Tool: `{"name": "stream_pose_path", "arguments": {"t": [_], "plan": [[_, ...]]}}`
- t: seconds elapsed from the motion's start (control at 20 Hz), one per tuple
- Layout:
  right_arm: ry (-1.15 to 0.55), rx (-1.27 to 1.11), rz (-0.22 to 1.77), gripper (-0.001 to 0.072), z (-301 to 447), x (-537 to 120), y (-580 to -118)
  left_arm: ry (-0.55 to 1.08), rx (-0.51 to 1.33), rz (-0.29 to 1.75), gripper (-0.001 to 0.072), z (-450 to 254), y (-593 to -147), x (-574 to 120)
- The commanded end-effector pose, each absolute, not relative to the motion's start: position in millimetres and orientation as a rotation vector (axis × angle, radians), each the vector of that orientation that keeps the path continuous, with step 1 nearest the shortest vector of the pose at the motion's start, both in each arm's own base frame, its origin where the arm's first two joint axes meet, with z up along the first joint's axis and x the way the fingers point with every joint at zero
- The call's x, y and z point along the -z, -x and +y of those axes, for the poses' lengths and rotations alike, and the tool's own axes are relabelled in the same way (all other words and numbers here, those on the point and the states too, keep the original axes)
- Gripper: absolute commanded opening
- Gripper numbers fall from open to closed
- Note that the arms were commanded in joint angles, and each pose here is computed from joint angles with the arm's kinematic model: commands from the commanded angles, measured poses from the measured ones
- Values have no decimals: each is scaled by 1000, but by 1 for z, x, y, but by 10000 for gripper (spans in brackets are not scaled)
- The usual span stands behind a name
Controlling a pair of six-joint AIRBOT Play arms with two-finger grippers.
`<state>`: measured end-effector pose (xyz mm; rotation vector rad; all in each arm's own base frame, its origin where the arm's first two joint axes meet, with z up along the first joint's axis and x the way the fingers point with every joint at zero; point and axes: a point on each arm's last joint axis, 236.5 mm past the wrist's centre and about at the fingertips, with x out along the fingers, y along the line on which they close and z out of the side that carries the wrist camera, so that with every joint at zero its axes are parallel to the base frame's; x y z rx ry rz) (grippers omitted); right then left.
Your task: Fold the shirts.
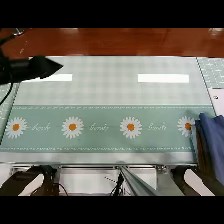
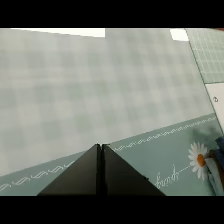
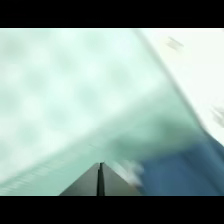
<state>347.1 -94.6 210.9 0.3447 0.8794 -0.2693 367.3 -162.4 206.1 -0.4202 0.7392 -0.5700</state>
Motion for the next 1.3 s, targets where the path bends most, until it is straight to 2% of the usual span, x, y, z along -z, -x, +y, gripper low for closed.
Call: {"name": "stream_pose_path", "arguments": {"t": [0.0,0.2,0.35,1.25], "plan": [[-210,-60,774,27,30,-217,-425,220,585,791,23,-197,-390,-201],[-9,-17,1090,27,54,-101,-431,85,388,913,23,-164,-417,-135],[9,3,1208,27,51,-54,-432,39,318,1019,25,-139,-424,-97],[5,-4,1174,27,53,-56,-441,39,306,1065,25,-133,-423,-82]]}}
